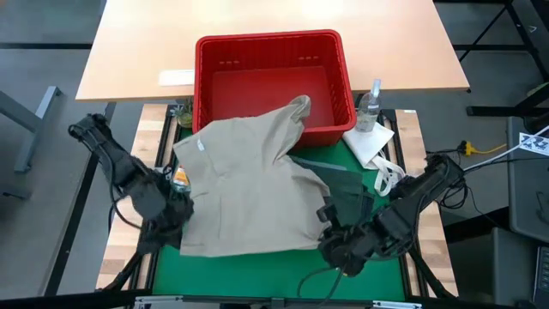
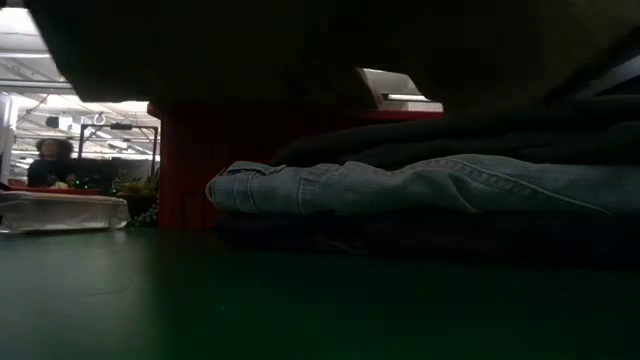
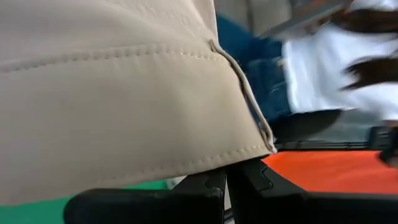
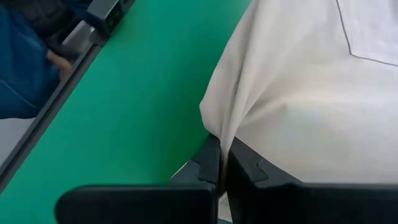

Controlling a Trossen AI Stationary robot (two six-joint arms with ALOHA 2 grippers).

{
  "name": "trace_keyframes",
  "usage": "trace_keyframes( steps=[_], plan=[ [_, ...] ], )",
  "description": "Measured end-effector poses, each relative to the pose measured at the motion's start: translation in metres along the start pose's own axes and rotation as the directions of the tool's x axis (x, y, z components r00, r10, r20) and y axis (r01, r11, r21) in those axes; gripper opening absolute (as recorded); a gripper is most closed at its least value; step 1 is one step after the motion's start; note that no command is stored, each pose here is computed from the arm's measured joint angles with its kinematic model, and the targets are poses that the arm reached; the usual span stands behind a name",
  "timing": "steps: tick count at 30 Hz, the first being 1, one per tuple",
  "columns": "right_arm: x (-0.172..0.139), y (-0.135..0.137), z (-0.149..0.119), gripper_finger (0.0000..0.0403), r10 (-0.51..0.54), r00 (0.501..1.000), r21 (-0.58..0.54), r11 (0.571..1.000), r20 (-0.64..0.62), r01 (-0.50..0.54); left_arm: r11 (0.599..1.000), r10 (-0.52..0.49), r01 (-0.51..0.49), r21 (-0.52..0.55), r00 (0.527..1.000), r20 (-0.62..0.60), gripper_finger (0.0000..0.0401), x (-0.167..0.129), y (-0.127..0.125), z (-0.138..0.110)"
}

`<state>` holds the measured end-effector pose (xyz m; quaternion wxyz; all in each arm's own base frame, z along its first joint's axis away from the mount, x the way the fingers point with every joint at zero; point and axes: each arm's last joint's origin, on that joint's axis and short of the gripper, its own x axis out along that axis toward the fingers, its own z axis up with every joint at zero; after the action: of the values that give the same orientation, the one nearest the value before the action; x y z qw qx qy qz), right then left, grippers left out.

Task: Fold laundry
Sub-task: Fold the beige shorts

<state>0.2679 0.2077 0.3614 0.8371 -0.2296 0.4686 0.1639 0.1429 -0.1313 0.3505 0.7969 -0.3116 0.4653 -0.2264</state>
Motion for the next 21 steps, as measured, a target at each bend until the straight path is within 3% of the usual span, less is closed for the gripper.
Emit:
trace_keyframes(
  steps=[13, 21],
  plan=[
    [0.063, 0.027, 0.012, 0.0012, 0.124, 0.984, -0.014, 0.992, -0.125, -0.127, 0.965, 0.242, -0.257, -0.047, 0.947, -0.210, 0.0000, 0.095, -0.004, -0.028],
    [0.078, 0.031, 0.014, 0.0012, 0.146, 0.978, -0.013, 0.989, -0.148, -0.149, 0.931, 0.333, -0.361, -0.049, 0.897, -0.290, 0.0000, 0.133, 0.001, -0.044]
  ],
)
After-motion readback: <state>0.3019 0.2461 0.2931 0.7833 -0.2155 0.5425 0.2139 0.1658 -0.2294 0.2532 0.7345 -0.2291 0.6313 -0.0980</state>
